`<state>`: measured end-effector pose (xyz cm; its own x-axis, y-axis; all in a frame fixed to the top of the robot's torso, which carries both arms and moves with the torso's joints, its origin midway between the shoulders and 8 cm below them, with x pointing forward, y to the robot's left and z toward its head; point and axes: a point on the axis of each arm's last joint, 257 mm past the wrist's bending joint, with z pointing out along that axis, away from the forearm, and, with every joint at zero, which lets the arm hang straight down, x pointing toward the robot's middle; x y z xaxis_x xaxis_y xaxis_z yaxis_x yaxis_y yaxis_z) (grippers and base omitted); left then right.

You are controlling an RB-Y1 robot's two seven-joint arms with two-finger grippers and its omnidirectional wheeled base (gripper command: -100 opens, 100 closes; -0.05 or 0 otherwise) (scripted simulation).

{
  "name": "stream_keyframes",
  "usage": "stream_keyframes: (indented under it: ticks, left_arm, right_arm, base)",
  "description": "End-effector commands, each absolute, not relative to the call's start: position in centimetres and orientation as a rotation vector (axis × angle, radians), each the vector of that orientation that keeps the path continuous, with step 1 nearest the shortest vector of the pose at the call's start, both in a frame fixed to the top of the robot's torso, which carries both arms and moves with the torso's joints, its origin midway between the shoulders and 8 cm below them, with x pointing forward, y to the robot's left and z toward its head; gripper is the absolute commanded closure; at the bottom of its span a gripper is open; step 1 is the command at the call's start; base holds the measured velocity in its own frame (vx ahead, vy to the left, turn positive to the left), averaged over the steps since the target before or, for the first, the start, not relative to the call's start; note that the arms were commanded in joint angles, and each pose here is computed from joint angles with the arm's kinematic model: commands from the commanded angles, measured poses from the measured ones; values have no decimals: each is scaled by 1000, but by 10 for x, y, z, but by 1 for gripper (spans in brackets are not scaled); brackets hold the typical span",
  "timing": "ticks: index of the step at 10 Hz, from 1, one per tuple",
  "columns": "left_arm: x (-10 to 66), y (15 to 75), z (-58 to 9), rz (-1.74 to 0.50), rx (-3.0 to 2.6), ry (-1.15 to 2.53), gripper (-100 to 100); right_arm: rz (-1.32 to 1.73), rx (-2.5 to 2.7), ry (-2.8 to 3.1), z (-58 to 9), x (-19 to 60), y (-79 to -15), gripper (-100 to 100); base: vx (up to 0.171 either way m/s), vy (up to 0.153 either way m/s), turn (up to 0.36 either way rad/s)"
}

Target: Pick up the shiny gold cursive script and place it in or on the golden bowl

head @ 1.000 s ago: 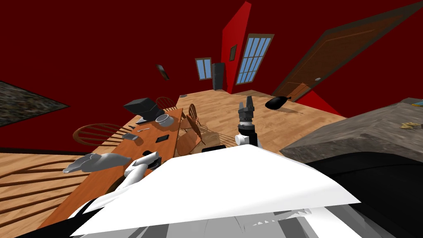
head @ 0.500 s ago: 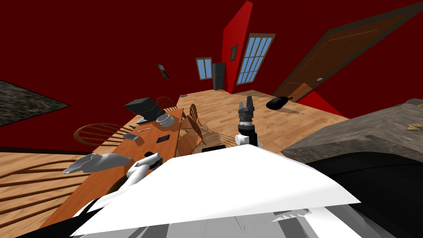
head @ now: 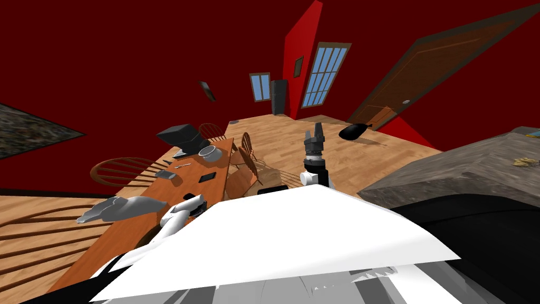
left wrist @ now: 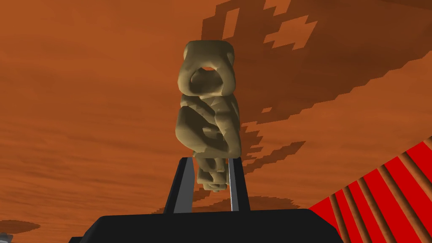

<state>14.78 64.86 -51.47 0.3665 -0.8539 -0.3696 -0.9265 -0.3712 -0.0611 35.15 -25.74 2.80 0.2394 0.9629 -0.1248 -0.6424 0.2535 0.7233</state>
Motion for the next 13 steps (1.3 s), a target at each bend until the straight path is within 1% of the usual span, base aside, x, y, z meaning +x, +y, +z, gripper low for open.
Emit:
stream_keyframes:
  ticks: [1, 2, 3, 4, 6, 7, 13]
  left_arm:
    - [154, 654, -504, 406, -2375, 1580, 100]
    - [152, 652, -508, 403, -2370, 1582, 100]
    - [152, 651, -507, 404, -2372, 1582, 0]
    - [163, 666, -494, 383, -2357, 1552, 100]
    - [178, 687, -473, 333, -2350, 1494, 100]
    - [178, 687, -473, 333, -2350, 1494, 100]
    - [219, 738, -410, 160, -2342, 1315, 100]
  right_arm:
    - [1196, 608, 635, 28, 351, -257, 0]
    - [1196, 608, 635, 28, 351, -257, 0]
    - [1196, 608, 635, 28, 351, -257, 0]
    - [1196, 608, 636, 28, 351, -257, 0]
    - [1196, 608, 635, 28, 351, -257, 0]
    - [1196, 608, 635, 28, 351, -257, 0]
    - [1196, 608, 635, 28, 351, -257, 0]
  base:
    - [-53, -84, -21]
    - [-22, -36, -3]
    - [-4, -8, 2]
    - [-33, -54, 35]
    - [-41, -133, 94]
    - [-37, -90, 17]
    - [-38, -102, 53]
